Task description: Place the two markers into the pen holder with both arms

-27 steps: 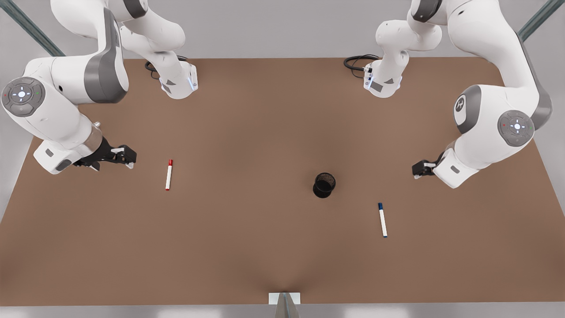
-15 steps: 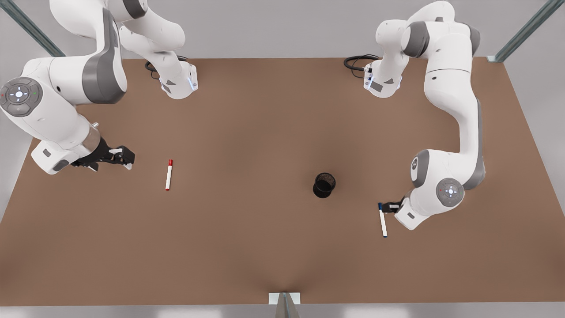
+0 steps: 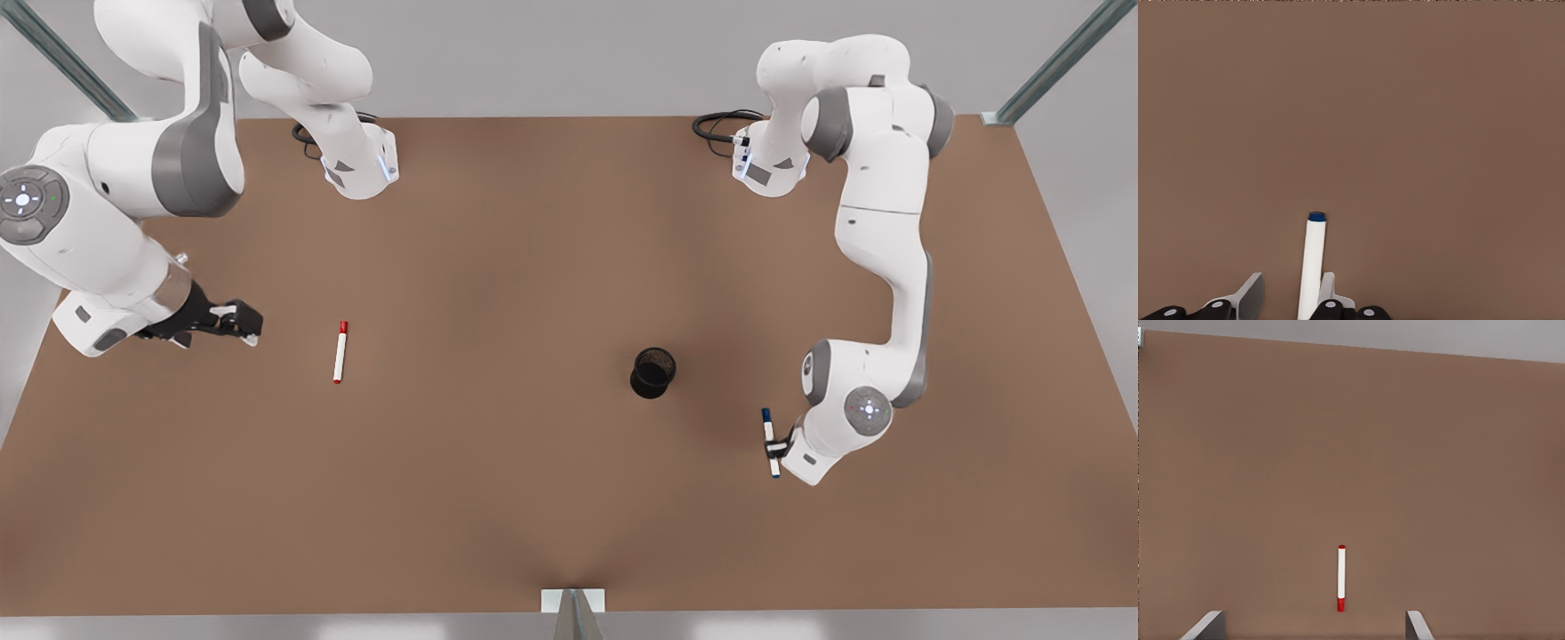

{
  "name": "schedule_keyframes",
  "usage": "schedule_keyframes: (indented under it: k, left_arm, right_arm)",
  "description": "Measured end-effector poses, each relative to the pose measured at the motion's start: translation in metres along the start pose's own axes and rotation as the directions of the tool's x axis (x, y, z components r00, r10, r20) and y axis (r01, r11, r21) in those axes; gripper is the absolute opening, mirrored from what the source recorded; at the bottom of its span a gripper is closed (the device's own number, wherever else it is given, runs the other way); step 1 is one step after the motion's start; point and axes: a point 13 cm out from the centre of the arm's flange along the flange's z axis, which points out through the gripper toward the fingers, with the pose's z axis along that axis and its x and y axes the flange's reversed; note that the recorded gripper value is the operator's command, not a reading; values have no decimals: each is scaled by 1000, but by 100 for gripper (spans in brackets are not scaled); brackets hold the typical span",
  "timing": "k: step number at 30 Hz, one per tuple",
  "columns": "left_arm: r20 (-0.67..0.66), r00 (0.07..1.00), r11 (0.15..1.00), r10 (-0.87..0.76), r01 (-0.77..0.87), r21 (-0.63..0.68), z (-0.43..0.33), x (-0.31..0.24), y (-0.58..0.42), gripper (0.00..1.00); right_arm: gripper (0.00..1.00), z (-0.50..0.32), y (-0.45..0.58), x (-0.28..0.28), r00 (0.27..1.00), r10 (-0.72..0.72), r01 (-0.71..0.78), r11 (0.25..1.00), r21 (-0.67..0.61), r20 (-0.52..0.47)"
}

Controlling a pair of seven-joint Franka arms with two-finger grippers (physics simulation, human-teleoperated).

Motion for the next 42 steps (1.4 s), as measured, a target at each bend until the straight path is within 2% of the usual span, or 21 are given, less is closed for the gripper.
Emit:
schedule_keyframes:
  k: [3,6,9,13,16,17,19,26,30,32,34,39,42]
  left_arm:
    - [14,1000,1000,6,-6,2,5,-4,-4,54]
    - [16,1000,1000,9,-9,3,16,-5,-6,54]
    - [25,1000,1000,10,-10,6,24,-10,-7,50]
    - [24,1000,1000,10,-10,5,35,-10,-7,47]
    - [24,1000,1000,10,-10,5,39,-11,-7,44]
    - [24,1000,1000,10,-10,5,40,-11,-7,40]
    - [24,1000,1000,10,-11,5,41,-11,-7,40]
    - [22,1000,1000,10,-10,4,46,-10,-7,36]
    - [25,1000,1000,10,-10,5,48,-10,-7,35]
    - [26,1000,1000,10,-10,5,49,-10,-7,26]
    - [30,1000,1000,9,-10,3,48,-11,-8,21]
    - [47,999,1000,1,-1,5,38,-16,-10,21]
    - [80,997,1000,-4,3,17,-6,-27,-15,21]
  right_arm:
    - [100,38,27,-17,999,-38,38,999,-16,-24]
    - [100,133,38,-55,997,-45,43,999,-34,-63]
    - [100,205,22,-75,997,-13,9,999,-49,-76]
    - [100,243,19,-56,994,-3,-5,997,-76,-108]
    - [100,282,13,-8,986,4,-16,998,-66,-167]
    - [100,294,11,1,985,8,-20,998,-65,-174]
    - [100,318,-5,7,983,36,-49,996,-68,-179]
    - [100,365,-27,-5,987,84,-96,992,-84,-136]
    - [100,362,-23,-16,992,82,-90,992,-89,-96]
    - [100,363,-22,-18,993,81,-89,992,-90,-90]
    - [100,375,-36,-12,990,99,-108,990,-91,-104]
    - [99,419,-28,6,985,85,-101,990,-100,-153]
    - [97,425,-9,13,987,49,-64,993,-95,-154]
